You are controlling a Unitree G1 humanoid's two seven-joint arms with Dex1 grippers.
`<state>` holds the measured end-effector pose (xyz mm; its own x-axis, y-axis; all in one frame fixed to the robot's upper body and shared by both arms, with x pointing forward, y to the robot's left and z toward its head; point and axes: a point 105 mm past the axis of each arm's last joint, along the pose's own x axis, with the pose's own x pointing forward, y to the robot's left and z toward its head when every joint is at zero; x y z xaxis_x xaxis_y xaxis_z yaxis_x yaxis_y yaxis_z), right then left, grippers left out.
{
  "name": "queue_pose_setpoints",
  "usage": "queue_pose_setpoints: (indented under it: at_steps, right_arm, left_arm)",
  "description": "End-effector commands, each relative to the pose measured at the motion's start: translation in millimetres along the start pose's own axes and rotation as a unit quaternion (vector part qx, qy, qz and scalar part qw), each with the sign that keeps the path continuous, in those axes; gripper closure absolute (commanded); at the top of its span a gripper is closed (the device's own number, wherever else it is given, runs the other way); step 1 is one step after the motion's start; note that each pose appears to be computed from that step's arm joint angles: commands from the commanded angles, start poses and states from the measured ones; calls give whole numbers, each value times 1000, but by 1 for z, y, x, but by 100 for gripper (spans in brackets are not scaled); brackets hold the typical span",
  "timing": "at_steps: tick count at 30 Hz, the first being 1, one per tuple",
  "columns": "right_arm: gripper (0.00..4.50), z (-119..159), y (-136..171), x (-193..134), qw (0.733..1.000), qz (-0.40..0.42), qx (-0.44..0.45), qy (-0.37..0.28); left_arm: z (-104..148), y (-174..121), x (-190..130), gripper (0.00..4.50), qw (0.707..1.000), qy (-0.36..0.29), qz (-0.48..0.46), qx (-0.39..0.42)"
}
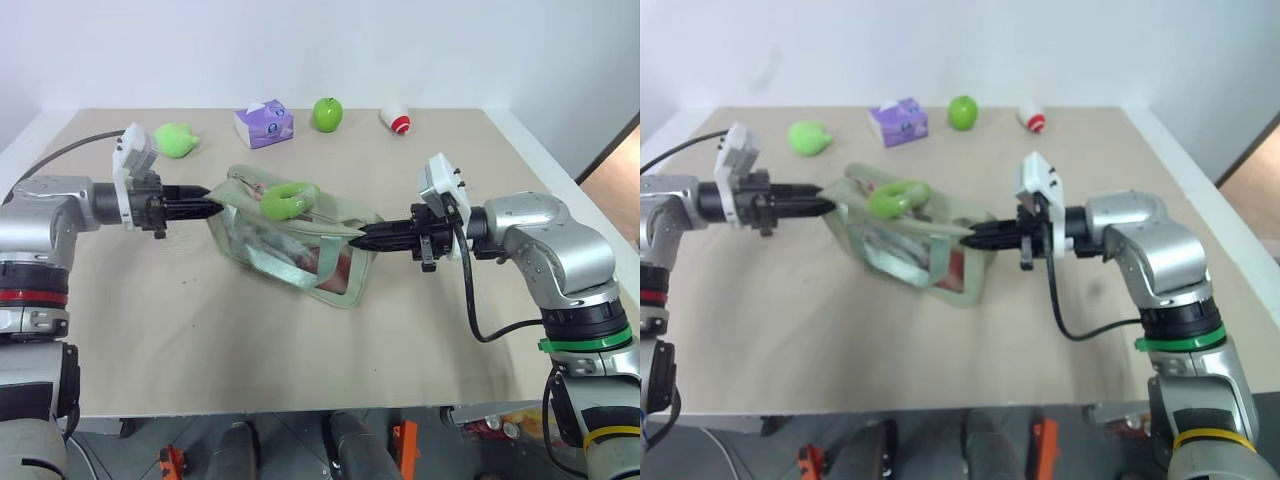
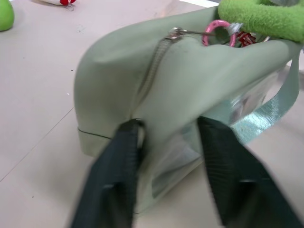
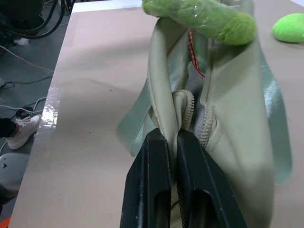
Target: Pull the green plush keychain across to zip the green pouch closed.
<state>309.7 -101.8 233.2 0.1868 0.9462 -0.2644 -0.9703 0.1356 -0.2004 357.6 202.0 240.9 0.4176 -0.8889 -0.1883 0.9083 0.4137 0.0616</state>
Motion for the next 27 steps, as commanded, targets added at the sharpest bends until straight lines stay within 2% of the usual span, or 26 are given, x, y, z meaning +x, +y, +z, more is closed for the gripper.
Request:
queue_pose_setpoints:
  at_steps: [1,2,11,14,16,18,20,21,23,25,27]
  right_arm:
    - [450,16,0,-3,999,0,-27,-23]
    - [450,16,0,-3,999,0,-28,-23]
    - [450,14,-4,-2,999,-4,-27,-19]
    - [450,17,-4,-7,999,-2,-17,-36]
    - [376,19,-1,-10,999,8,-9,-47]
    - [321,19,2,-13,999,17,-8,-49]
    - [257,21,-4,-17,999,-5,-6,-52]
    - [208,23,-5,-19,999,-10,-7,-53]
    - [148,28,-7,-27,998,-21,-19,-57]
    - [148,35,-9,-34,997,-26,-25,-67]
    - [148,58,-10,-51,992,-34,-45,-112]
  left_arm:
    - [18,-3,-8,429,999,-25,1,26]
    - [19,-3,-10,446,999,-25,4,26]
    - [18,-17,-19,446,999,-38,21,28]
    - [13,-27,-16,446,998,-43,22,27]
    - [10,-33,-13,450,998,-47,24,24]
    - [7,-37,-11,450,998,-49,25,22]
    - [4,-40,-7,450,998,-50,24,17]
    - [3,-41,-5,450,998,-51,24,15]
    - [1,-42,-2,450,998,-53,24,13]
    - [0,-43,-1,450,998,-55,25,10]
    - [0,-45,2,450,998,-57,22,8]
